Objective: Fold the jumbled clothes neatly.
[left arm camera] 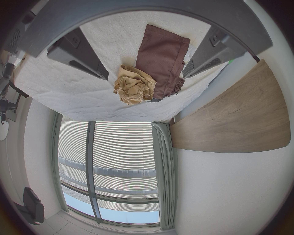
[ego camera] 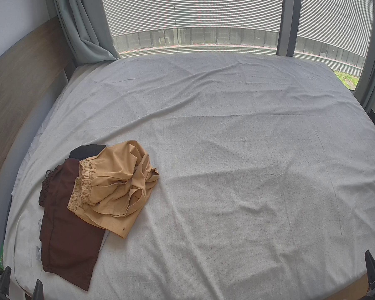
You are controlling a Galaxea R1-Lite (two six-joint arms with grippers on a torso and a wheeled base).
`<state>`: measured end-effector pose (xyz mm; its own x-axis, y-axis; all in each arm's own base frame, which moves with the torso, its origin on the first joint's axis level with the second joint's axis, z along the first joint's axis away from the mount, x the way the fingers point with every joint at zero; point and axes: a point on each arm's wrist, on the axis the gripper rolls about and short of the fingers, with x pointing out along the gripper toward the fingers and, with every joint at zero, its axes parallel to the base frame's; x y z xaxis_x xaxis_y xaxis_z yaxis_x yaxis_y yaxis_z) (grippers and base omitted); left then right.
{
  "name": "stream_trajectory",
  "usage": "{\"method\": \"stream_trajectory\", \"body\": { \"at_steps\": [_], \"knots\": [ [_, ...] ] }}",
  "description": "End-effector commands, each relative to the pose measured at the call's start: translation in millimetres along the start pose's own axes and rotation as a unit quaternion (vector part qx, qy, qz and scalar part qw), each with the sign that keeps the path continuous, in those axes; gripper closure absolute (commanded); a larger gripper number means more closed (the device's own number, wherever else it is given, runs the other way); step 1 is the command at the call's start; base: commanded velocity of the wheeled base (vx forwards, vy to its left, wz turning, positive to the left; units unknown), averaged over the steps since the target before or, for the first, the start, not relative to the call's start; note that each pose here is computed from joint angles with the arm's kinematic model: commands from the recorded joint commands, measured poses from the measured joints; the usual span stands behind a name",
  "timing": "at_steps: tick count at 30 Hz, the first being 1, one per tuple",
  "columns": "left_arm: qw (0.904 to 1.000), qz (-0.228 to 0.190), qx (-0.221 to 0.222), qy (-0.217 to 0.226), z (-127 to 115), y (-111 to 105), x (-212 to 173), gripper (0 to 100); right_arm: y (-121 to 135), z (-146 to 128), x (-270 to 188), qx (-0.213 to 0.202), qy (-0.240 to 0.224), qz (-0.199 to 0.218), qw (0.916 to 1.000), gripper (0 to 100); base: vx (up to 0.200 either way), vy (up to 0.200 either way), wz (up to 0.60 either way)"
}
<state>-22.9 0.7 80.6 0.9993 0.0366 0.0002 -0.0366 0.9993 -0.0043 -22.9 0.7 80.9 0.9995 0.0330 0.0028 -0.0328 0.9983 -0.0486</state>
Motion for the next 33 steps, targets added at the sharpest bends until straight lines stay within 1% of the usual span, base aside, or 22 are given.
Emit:
{"method": "stream_trajectory", "body": {
  "at_steps": [1,6,19,20,22,23,24,25,29,33],
  "knots": [
    [1.0000,0.003,-0.002,0.001,-5.3,0.1,0.1,0,0.2,-4.7,0.3,0.000,0.002,0.000,1.0000,0,0.000,0.000,0.00],
    [0.9999,0.002,-0.012,-0.001,-5.0,0.1,0.1,0,0.2,-4.7,0.3,0.000,0.002,0.000,1.0000,0,0.000,0.000,0.00],
    [0.9999,0.002,-0.010,-0.004,-4.3,0.0,0.1,0,0.2,-4.7,0.3,0.001,0.002,0.000,1.0000,0,0.000,0.000,0.00],
    [0.9999,0.001,-0.012,-0.011,-2.5,0.0,-0.1,0,0.2,-4.7,0.3,0.001,0.002,0.000,1.0000,0,0.000,0.000,0.00],
    [0.9991,0.002,-0.015,-0.041,8.8,0.1,-2.8,0,0.2,-4.7,0.3,0.001,0.002,0.000,1.0000,0,0.000,0.000,0.00],
    [0.9971,0.003,-0.016,-0.075,27.1,0.2,-8.6,0,0.2,-4.7,0.3,0.001,0.002,0.000,1.0000,0,0.000,0.000,0.00],
    [0.9961,0.002,-0.018,-0.086,37.3,0.2,-11.4,0,0.2,-4.7,0.3,0.000,0.002,0.000,1.0000,0,0.000,0.000,0.00],
    [0.9966,0.002,-0.018,-0.081,41.6,0.2,-11.2,0,0.2,-4.7,0.3,0.000,0.002,0.000,1.0000,0,0.000,0.000,0.00],
    [0.9989,-0.015,-0.013,-0.043,38.9,0.2,-3.6,0,0.2,-4.7,0.3,0.001,0.002,0.000,1.0000,0,0.000,0.000,0.00],
    [0.9992,-0.023,-0.013,-0.032,39.4,0.2,-0.7,0,0.2,-4.7,0.3,0.001,0.002,0.000,1.0000,0,0.000,0.000,0.00]
  ]
}}
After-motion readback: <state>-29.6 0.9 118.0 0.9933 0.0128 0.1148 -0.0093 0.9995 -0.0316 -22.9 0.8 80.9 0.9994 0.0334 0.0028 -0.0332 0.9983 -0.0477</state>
